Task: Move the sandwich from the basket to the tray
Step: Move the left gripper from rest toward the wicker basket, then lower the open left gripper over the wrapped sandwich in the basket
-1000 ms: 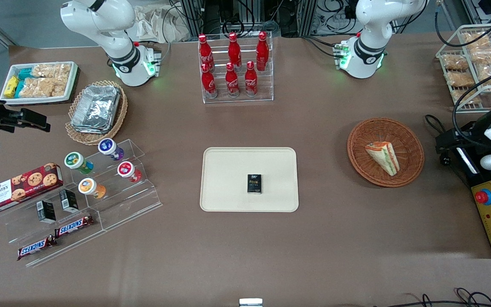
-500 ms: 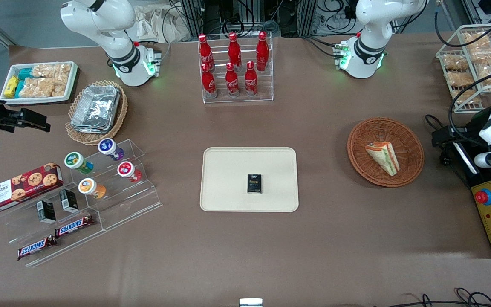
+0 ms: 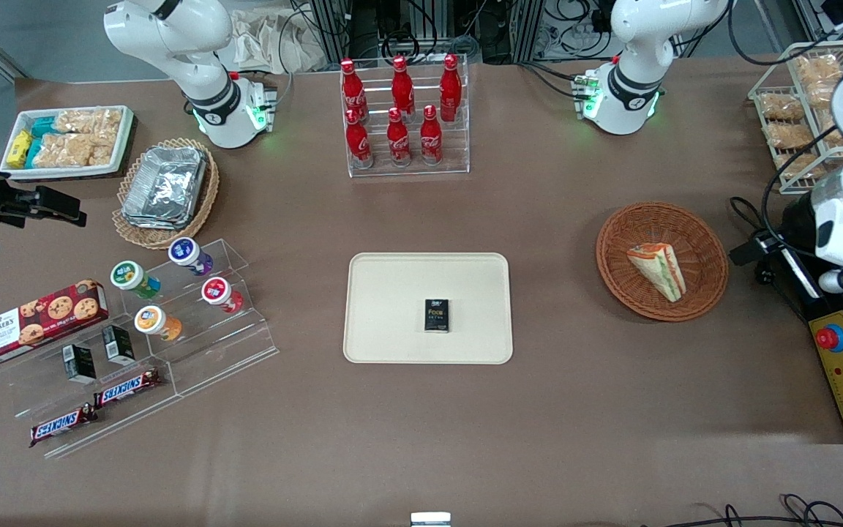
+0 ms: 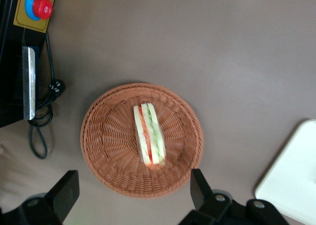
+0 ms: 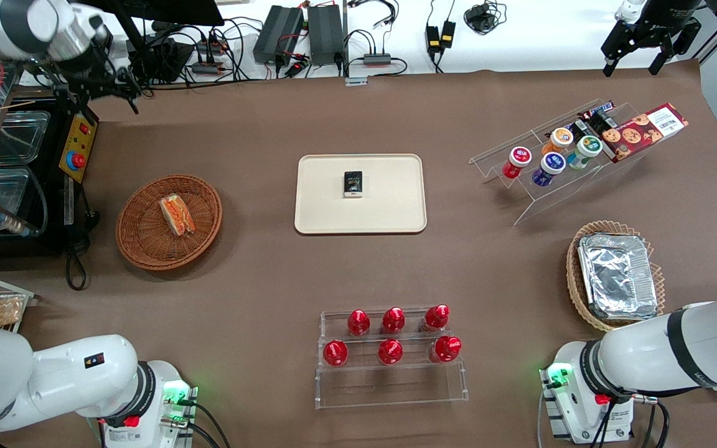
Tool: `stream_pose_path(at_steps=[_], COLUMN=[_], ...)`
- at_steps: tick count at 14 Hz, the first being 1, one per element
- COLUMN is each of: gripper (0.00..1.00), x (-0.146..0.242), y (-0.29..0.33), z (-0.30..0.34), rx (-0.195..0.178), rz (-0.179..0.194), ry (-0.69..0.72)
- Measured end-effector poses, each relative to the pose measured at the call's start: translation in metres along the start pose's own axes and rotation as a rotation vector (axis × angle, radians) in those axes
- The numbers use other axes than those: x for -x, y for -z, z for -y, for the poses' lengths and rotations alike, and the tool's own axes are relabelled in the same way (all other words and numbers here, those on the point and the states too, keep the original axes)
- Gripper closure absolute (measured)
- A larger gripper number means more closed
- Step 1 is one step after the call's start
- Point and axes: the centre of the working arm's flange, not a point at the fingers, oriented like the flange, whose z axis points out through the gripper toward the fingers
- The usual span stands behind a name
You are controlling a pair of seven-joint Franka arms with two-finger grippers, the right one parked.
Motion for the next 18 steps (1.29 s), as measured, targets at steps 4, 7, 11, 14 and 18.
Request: stream_pose_path(at_steps=[4,7,11,14,18], gripper=[0.00,0.01,0.02,0.02,0.03], x=[0.042,0.048,0.052,0.059,0.059], y=[-0.054,-0.070,-0.107,-0.130,-0.149], z=[0.016,0.021,0.034,0.036,0.032], rx=[0.011,0.028,0.084,0.090,0.098], rz=[0.040,0.036,0.030,0.018,0.004], ry=[0.043,0.069,0.141,0.191,0.226])
